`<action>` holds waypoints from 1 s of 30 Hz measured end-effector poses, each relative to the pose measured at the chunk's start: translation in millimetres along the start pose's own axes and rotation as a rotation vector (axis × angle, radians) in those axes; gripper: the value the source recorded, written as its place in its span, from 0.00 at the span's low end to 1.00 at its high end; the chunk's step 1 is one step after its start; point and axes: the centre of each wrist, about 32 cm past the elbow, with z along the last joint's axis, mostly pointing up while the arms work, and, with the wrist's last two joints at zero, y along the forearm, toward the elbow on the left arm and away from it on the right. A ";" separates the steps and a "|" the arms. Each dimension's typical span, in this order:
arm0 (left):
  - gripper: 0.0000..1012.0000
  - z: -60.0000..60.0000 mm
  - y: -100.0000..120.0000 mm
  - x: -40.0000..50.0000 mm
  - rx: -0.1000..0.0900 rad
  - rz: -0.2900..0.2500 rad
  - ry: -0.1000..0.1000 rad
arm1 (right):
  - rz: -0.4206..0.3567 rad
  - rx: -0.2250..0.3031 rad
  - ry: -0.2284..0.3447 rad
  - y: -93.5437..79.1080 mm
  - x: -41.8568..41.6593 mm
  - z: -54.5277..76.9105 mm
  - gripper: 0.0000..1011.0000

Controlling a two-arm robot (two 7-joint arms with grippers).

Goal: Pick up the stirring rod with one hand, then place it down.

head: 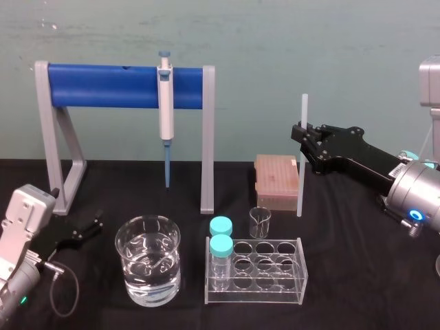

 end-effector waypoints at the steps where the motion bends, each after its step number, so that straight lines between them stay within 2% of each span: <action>1: 0.99 0.0 0.0 0.0 0.000 0.000 0.000 | 0.000 0.000 0.000 0.0 0.0 0.0 0.08; 30: 0.99 0.0 0.0 0.0 0.000 0.000 0.000 | -0.001 -0.003 -0.002 -0.2 0.1 0.2 0.08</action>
